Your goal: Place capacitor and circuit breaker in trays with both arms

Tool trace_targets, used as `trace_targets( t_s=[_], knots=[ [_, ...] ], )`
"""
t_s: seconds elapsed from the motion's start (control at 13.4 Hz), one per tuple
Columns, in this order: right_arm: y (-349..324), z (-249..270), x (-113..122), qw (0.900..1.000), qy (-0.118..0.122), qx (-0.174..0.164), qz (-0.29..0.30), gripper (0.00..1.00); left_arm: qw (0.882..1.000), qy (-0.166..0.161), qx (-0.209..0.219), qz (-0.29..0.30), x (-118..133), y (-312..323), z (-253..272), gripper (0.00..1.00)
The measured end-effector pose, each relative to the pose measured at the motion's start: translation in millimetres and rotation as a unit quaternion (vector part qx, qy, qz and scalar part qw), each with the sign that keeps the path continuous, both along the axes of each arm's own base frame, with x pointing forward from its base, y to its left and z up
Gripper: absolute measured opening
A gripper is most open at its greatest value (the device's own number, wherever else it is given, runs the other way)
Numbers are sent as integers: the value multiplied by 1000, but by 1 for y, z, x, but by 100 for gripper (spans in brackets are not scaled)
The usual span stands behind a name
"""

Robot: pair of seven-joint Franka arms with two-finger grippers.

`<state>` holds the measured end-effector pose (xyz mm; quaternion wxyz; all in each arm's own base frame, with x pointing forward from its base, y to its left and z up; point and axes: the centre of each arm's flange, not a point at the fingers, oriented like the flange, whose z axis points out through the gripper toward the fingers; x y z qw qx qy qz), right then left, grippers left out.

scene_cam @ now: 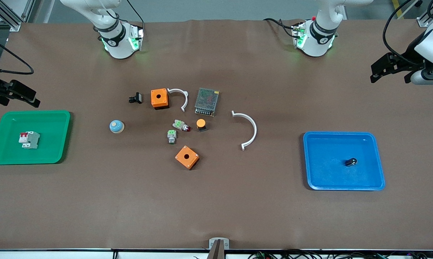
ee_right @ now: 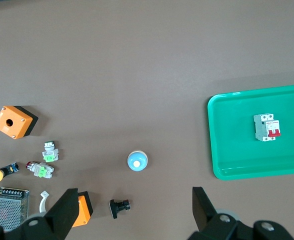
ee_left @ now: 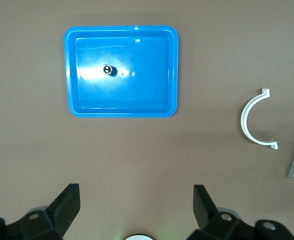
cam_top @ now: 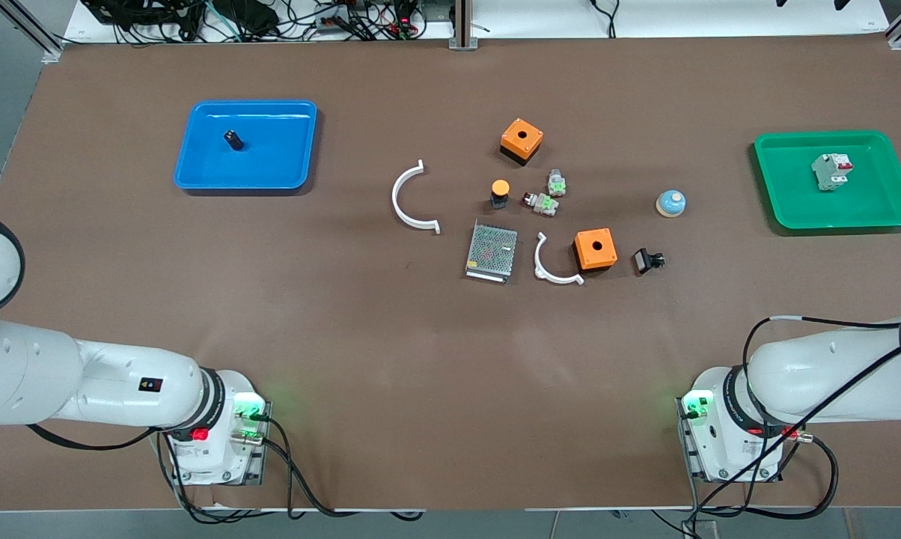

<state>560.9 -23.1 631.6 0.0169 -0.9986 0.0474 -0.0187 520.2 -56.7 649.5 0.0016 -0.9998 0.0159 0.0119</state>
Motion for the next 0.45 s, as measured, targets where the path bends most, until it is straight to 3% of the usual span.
trace_targets(
  t_s=[0.45],
  knots=[
    [-1, -3, 2, 1000, 3, 0, -1, 100, 1000, -4, 0, 2, 5, 1, 2, 100]
  ],
)
